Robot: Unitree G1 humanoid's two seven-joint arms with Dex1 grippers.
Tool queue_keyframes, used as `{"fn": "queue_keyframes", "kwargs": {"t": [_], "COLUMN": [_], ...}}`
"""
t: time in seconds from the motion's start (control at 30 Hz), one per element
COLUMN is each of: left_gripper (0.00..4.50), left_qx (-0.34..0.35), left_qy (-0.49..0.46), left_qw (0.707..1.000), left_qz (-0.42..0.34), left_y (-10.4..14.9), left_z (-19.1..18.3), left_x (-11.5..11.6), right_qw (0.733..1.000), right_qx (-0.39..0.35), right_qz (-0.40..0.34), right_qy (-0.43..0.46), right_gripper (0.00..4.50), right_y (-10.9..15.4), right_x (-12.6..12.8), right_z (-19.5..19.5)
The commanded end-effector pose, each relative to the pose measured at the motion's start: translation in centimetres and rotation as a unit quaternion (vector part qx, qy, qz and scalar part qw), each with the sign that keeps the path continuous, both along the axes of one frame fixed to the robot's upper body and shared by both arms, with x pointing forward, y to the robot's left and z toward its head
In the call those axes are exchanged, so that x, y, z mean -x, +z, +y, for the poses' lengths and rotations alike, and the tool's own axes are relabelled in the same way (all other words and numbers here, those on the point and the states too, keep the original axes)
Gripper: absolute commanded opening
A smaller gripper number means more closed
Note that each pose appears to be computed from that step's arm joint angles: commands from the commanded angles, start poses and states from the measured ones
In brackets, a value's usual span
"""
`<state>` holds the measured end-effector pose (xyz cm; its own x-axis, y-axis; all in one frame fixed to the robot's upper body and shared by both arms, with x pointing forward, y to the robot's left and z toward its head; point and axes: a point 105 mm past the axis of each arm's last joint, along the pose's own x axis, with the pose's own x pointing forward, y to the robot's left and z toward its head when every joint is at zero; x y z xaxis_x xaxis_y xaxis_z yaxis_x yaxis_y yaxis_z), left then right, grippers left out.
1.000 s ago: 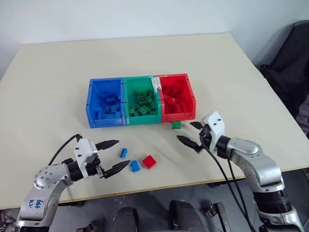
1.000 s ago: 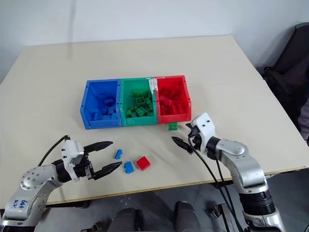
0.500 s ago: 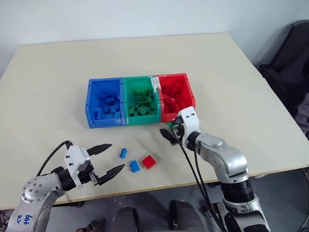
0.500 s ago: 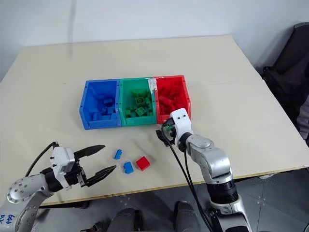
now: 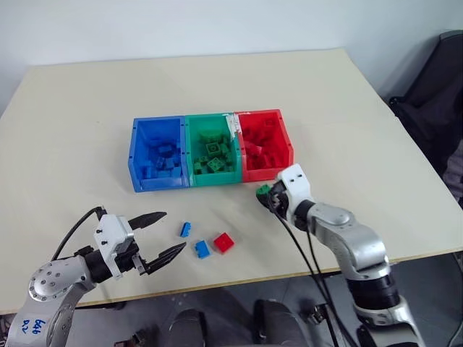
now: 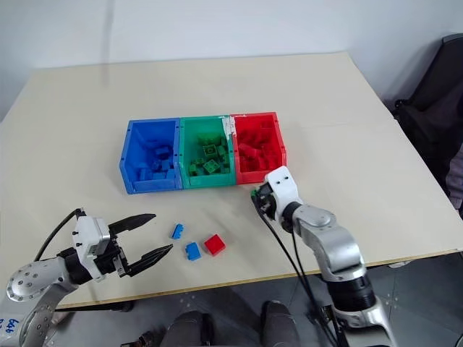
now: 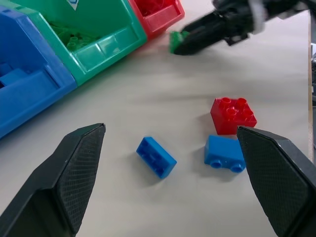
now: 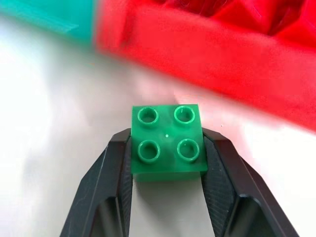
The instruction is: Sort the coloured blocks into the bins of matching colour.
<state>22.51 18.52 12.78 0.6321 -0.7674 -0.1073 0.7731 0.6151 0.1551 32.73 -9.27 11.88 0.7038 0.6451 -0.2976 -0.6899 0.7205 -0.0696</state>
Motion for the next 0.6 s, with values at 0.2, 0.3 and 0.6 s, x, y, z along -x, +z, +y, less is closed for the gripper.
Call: {"fn": "queue_keyframes", "kwargs": {"t": [0.2, 0.3, 0.6], "left_gripper": [4.5, 4.5, 4.5], "left_qx": [0.025, 0.023, 0.019], "left_qy": [0.054, 0.087, 0.126], "left_qw": [0.998, 0.996, 0.992], "left_qz": [-0.025, -0.014, -0.012], "left_y": [0.7, -0.1, -0.4], "left_z": [1.6, 2.8, 3.8], "left_x": [0.9, 1.9, 3.4], "right_qw": [0.968, 0.96, 0.96], "right_qx": [-0.082, -0.075, -0.056], "right_qz": [-0.118, -0.132, -0.165], "right_qy": [0.207, 0.237, 0.221], "right_gripper": [1.48, 1.48, 2.84], "right_y": [8.5, 9.6, 10.0], "right_x": [0.0, -0.8, -5.0], "right_z": [7.5, 11.0, 13.5]}}
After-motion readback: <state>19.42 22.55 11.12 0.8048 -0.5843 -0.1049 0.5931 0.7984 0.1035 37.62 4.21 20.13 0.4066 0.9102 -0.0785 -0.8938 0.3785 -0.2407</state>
